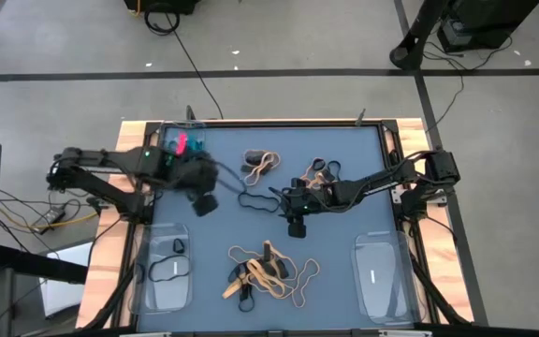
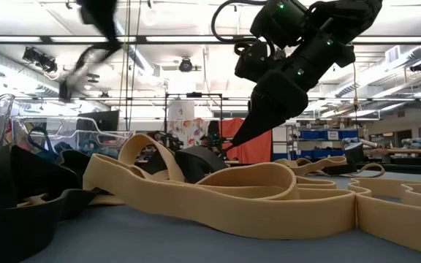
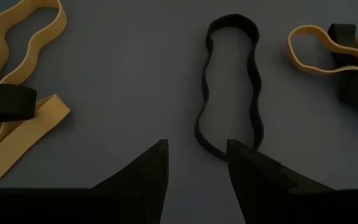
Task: Sort rubber bands into baskets
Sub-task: Put the black rubber band into the bottom left transparent bin
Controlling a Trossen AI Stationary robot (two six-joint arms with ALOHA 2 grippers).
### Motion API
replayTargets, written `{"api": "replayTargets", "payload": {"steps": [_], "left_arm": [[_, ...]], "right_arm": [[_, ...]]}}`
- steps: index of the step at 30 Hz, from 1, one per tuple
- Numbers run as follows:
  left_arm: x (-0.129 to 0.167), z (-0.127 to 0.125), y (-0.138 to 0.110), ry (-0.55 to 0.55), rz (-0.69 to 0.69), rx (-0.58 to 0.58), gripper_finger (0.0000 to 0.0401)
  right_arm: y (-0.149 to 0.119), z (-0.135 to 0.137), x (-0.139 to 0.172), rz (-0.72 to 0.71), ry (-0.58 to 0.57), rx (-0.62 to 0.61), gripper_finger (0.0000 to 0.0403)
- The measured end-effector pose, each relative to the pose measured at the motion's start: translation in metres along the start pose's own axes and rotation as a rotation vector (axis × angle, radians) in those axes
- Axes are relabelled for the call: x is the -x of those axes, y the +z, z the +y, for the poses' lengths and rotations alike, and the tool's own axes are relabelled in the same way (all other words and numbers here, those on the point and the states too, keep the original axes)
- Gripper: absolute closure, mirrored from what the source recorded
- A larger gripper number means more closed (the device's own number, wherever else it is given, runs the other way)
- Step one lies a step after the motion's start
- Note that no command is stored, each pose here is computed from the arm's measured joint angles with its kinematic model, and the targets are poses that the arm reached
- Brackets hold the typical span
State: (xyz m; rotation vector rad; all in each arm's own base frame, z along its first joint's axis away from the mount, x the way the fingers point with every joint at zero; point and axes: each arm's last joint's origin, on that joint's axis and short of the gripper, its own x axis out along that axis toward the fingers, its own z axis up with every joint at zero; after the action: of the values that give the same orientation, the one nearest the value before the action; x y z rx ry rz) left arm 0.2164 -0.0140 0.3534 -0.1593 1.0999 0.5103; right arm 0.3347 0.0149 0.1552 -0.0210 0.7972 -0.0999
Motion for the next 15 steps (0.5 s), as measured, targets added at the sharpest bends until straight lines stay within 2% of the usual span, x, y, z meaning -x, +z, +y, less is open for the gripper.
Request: {"api": "replayTargets", "payload": {"steps": [3, 6, 10, 15], "left_arm": [[0.008, -0.003, -0.021, 0.015, 0.139, 0.012, 0.0399], [0.015, -0.01, -0.034, 0.024, 0.203, 0.04, 0.0399], [0.023, -0.022, -0.044, -0.073, 0.225, 0.052, 0.0399], [0.03, -0.035, -0.059, -0.124, 0.292, 0.072, 0.0399]], "right_arm": [[0.0, 0.0, 0.0, -0.003, 0.001, -0.001, 0.0229], [0.0, 0.0, 0.0, -0.003, 0.0, -0.001, 0.0229], [0.0, 0.0, 0.0, -0.003, 0.0, -0.001, 0.0229], [0.0, 0.0, 0.0, -0.003, 0.001, -0.001, 0.0229]]}}
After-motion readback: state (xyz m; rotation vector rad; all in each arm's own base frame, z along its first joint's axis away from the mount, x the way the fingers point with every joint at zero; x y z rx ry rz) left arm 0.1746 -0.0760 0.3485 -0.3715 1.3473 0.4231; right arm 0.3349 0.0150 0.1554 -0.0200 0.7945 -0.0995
